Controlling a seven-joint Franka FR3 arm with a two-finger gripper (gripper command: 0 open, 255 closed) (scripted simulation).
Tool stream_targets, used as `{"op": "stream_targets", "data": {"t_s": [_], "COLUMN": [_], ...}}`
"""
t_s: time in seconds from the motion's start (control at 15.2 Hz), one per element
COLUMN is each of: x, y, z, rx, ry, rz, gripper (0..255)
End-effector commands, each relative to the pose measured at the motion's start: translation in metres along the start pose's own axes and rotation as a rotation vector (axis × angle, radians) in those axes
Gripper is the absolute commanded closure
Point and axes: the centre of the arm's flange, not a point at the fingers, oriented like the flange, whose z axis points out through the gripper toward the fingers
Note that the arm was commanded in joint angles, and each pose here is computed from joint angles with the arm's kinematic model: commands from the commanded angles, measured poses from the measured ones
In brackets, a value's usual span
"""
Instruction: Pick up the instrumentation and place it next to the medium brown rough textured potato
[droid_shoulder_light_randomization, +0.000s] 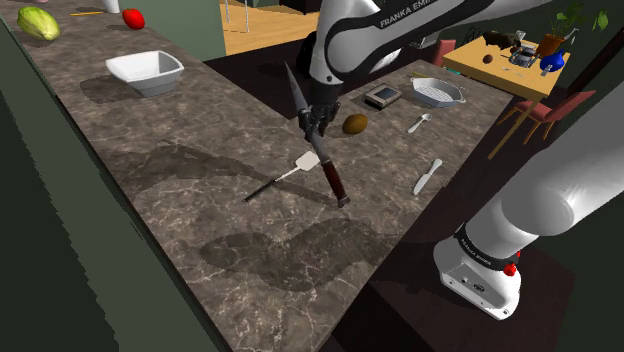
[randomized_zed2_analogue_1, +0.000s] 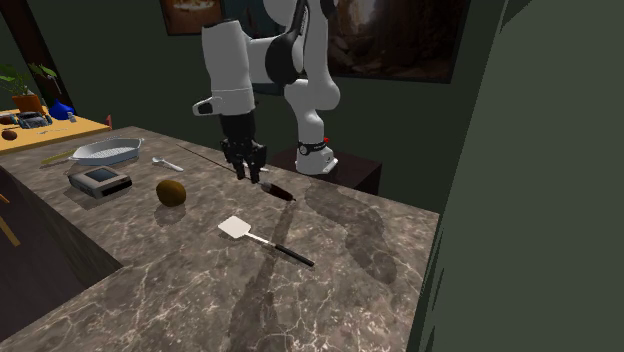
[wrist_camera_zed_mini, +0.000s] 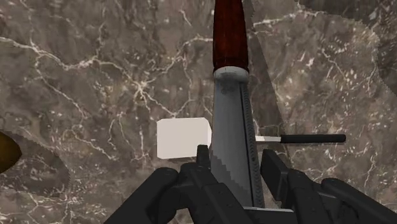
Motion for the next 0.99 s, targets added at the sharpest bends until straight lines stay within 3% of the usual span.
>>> {"op": "stream_targets", "data": {"t_s": [0.0, 0.92], "x": [-0.003, -0.023], "y": [0.026, 0.209], "z": [-0.002, -0.016], "rx": [0.0, 0.0], "ry": [-0.001, -0.001], "rz": [-0.002, -0.002], "gripper": [255, 255]}}
